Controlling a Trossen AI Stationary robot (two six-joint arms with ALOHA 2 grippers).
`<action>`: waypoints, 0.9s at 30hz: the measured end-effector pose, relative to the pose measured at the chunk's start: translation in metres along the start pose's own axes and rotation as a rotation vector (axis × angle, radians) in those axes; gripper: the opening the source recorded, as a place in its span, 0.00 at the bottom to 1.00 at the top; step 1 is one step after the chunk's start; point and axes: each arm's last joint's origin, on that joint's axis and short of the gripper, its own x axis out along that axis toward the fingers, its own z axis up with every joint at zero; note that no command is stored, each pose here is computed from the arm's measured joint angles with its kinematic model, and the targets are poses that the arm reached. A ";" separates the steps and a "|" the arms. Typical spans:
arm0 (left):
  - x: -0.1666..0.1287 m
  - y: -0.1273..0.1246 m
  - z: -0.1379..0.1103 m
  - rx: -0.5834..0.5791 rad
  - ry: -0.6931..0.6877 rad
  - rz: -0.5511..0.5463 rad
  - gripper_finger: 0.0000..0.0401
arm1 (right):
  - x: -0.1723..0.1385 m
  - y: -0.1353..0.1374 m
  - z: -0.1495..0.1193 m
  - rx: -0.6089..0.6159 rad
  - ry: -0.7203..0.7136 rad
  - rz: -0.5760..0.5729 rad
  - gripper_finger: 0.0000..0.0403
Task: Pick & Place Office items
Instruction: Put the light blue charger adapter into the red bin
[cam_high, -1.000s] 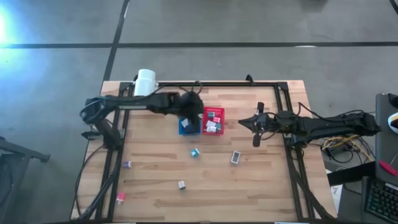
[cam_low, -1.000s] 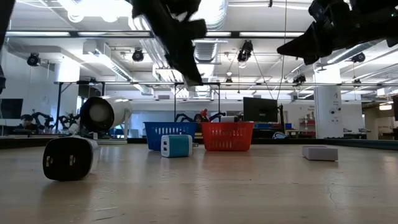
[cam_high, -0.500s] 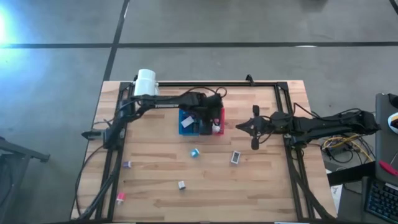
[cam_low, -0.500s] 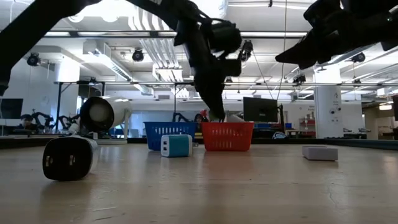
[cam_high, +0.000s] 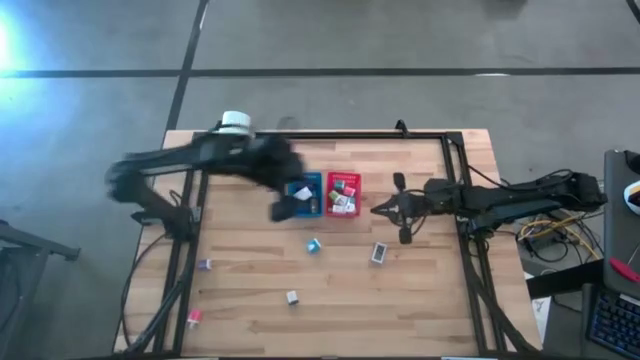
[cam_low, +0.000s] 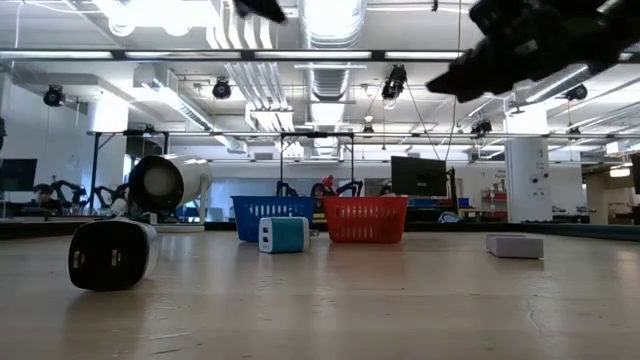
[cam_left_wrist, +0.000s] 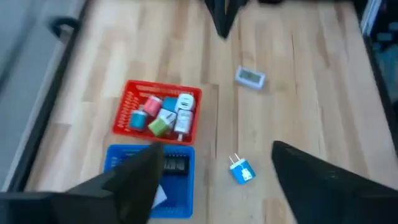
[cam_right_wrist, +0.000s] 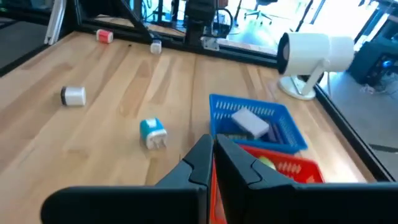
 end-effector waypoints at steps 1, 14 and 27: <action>-0.015 -0.009 -0.010 -0.006 -0.043 0.016 0.71 | 0.006 -0.001 0.004 0.001 0.008 0.005 0.03; -0.045 -0.067 -0.153 -0.042 -0.420 -0.119 0.03 | 0.118 0.024 0.022 -0.106 0.320 0.335 0.05; 0.065 -0.065 -0.262 0.130 -0.765 -0.115 0.01 | 0.210 0.037 0.028 -0.281 0.700 0.392 0.44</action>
